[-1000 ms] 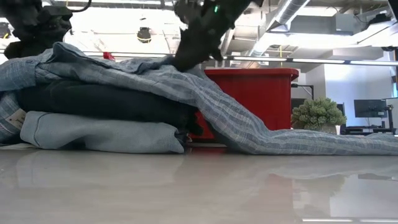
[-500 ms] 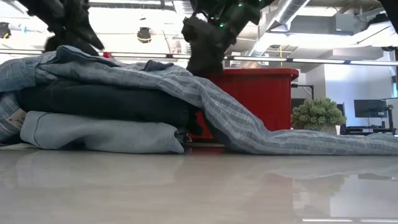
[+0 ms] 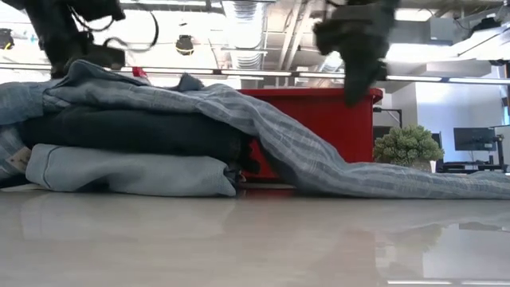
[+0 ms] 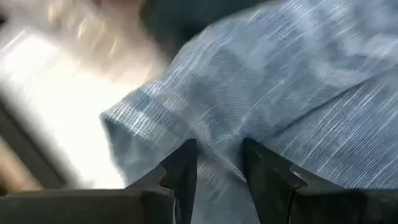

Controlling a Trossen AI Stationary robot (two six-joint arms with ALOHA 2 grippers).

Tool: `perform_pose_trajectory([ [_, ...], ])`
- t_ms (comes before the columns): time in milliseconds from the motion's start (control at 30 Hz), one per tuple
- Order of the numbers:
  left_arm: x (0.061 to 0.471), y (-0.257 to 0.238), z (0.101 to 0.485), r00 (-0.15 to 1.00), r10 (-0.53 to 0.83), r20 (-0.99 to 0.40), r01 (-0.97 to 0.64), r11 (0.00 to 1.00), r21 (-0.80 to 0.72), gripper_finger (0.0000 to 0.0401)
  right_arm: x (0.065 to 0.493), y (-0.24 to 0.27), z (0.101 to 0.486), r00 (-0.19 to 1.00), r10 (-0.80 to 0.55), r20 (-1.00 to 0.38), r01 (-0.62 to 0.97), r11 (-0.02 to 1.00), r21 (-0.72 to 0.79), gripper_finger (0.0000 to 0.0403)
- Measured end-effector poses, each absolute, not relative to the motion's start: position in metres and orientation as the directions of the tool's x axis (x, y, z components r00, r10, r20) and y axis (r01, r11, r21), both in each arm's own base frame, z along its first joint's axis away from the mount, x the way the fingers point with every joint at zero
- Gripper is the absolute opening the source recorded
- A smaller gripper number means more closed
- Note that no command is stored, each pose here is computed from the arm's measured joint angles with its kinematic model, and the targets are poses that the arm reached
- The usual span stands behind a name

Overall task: Fold laundry
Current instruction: Fold the blue shirt from the red laundry bin

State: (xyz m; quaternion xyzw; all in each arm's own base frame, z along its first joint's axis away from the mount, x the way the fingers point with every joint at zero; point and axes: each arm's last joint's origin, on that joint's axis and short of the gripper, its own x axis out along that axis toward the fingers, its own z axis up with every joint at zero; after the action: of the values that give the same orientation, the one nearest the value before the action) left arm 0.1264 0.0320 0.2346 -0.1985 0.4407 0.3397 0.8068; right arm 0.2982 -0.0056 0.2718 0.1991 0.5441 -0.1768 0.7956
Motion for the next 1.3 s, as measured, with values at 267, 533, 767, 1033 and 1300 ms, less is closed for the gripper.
perform_pose_trajectory([
  [267,0.125,0.033,0.238,0.299,0.376,-0.877,-0.773,0.634,0.008,0.0119,0.219,-0.009,0.251,0.343,-0.065,-0.937,0.762,0.602,0.237,0.0126],
  [533,0.112,0.034,0.313,0.535,0.56,-0.633,-0.767,0.635,-0.087,0.0118,0.17,-0.019,0.218,0.34,-0.102,-0.935,0.89,0.355,0.285,0.0253],
  [767,0.12,0.033,0.352,0.767,0.505,-0.397,-0.618,0.748,-0.241,0.0118,0.162,-0.031,0.186,0.217,-0.182,-0.959,0.949,0.27,0.163,0.0291],
  [1033,0.142,0.024,0.353,0.876,0.289,-0.387,-0.421,0.849,-0.319,0.0118,0.164,-0.037,0.154,0.092,-0.178,-0.98,0.956,0.29,0.037,0.0292],
  [1300,0.161,0.01,0.34,0.855,0.225,-0.468,-0.383,0.882,-0.276,0.0118,0.167,-0.033,0.127,0.118,-0.146,-0.982,0.963,0.257,0.077,0.0262],
])
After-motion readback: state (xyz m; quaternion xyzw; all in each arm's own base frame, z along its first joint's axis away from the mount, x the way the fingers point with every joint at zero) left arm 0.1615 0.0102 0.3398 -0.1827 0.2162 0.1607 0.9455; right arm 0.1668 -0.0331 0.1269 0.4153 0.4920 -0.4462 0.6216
